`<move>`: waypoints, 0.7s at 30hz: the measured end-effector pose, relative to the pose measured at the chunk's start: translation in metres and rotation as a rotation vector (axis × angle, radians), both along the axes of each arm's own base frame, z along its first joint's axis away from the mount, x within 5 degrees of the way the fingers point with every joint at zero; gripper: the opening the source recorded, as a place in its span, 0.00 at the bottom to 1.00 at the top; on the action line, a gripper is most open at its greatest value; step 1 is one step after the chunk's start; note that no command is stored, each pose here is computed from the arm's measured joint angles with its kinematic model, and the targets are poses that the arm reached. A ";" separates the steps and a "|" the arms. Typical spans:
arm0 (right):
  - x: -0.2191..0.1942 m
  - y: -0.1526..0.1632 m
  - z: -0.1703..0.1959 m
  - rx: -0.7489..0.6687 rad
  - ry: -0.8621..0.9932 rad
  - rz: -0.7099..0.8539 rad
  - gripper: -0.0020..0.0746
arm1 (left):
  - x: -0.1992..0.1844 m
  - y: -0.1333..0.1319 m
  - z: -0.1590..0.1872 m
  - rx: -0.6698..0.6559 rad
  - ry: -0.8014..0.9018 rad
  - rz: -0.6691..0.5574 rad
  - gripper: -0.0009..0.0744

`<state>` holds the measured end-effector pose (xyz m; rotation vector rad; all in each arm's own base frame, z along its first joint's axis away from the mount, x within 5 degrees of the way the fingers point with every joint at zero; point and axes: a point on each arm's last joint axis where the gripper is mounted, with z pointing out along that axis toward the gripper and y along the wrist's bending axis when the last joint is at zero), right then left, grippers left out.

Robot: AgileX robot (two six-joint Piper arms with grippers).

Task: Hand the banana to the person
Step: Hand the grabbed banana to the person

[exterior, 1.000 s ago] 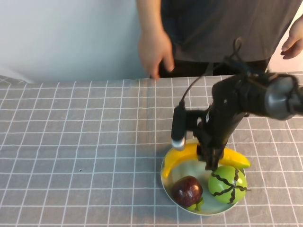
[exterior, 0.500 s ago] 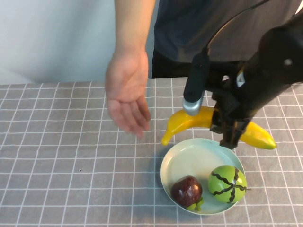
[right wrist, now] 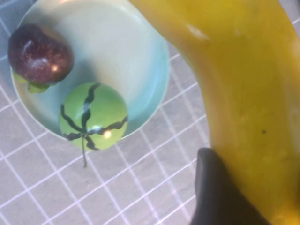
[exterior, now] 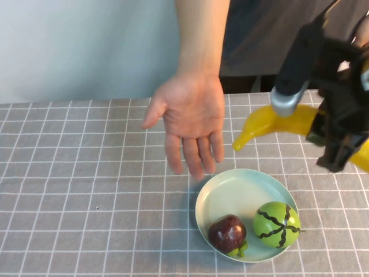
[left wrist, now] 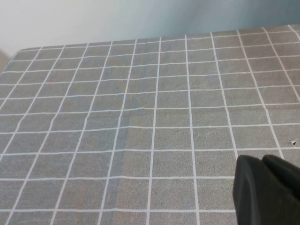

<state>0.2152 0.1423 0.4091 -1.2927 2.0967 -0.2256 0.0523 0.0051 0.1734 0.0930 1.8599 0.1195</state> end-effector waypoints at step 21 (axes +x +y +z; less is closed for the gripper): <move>0.029 0.134 0.017 -0.181 -0.121 0.253 0.02 | 0.000 0.000 0.000 0.000 0.000 0.000 0.01</move>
